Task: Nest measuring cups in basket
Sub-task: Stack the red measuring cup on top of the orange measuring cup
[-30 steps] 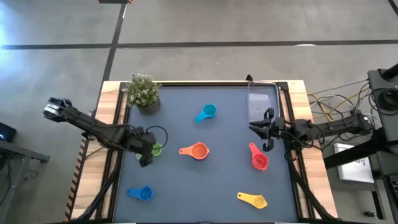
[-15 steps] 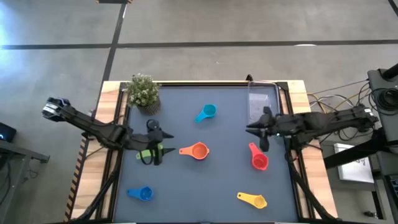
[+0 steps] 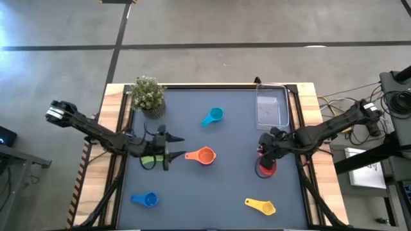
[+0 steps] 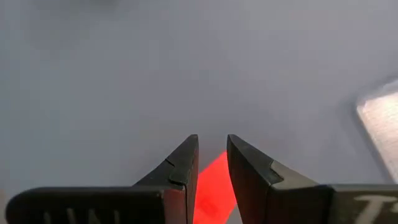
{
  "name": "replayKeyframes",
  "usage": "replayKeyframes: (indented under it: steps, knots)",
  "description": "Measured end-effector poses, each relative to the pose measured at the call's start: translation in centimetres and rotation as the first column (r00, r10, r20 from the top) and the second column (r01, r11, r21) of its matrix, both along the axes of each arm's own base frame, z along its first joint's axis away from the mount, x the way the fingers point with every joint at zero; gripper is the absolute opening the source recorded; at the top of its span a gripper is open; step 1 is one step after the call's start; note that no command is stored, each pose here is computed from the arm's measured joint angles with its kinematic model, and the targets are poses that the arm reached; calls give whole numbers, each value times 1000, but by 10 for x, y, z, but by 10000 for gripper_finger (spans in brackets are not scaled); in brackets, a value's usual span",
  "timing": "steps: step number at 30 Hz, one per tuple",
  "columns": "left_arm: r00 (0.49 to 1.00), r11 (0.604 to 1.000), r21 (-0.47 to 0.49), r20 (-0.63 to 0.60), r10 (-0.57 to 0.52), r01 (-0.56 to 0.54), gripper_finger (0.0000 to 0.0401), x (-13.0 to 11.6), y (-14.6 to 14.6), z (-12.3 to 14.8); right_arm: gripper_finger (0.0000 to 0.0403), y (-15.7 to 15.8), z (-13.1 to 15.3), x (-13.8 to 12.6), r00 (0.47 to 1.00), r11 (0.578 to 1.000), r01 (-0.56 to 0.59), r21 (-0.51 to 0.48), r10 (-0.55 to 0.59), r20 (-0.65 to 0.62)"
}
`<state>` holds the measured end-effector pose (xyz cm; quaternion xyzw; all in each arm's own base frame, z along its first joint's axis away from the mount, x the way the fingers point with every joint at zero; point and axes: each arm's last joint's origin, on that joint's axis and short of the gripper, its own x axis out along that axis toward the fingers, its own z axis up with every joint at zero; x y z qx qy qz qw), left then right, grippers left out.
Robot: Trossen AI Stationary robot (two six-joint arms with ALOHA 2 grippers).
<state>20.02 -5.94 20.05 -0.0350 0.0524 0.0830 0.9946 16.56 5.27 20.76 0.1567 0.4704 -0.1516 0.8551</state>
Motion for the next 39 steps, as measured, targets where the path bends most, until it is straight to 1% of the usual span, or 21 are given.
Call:
replayKeyframes:
  steps: [3, 6, 11, 17, 22, 25, 30, 35, 39]
  knots:
    - [999, 1000, 25, 33, 2, -2, 235, -2, 1, -2, 73, 3, 2, -7, 1000, 999, 10, 46, -9, -24]
    - [999, 998, 55, 45, 11, -14, 235, -2, 3, -1, 73, 9, 11, -11, 1000, 995, 1, 102, 0, -10]
    - [998, 994, 106, 61, 13, -19, 235, -1, 5, 1, 73, 20, 22, -14, 1000, 991, -23, 130, 24, -3]
    - [996, 993, 116, 86, 1, -11, 235, 0, 4, 7, 73, 29, 17, -21, 996, 990, 31, 134, -19, -86]
    - [997, 994, 111, 72, -7, -1, 235, 1, 3, 5, 73, 29, 10, -25, 980, 991, 93, 92, -75, -183]
    - [997, 996, 93, 71, -6, -1, 235, 2, 3, 4, 78, 29, 7, -26, 974, 993, 93, 67, -77, -214]
    - [998, 998, 69, 68, -4, -1, 235, 3, 3, 3, 116, 29, 6, -26, 975, 996, 67, 59, -53, -214]
    - [999, 998, 70, 53, -3, -1, 235, 4, 2, 0, 172, 27, 5, -27, 973, 997, 74, 23, -67, -219]
    - [999, 997, 71, 53, 1, -5, 235, 5, 2, -1, 204, 26, 1, -29, 971, 996, 85, 18, -79, -227]
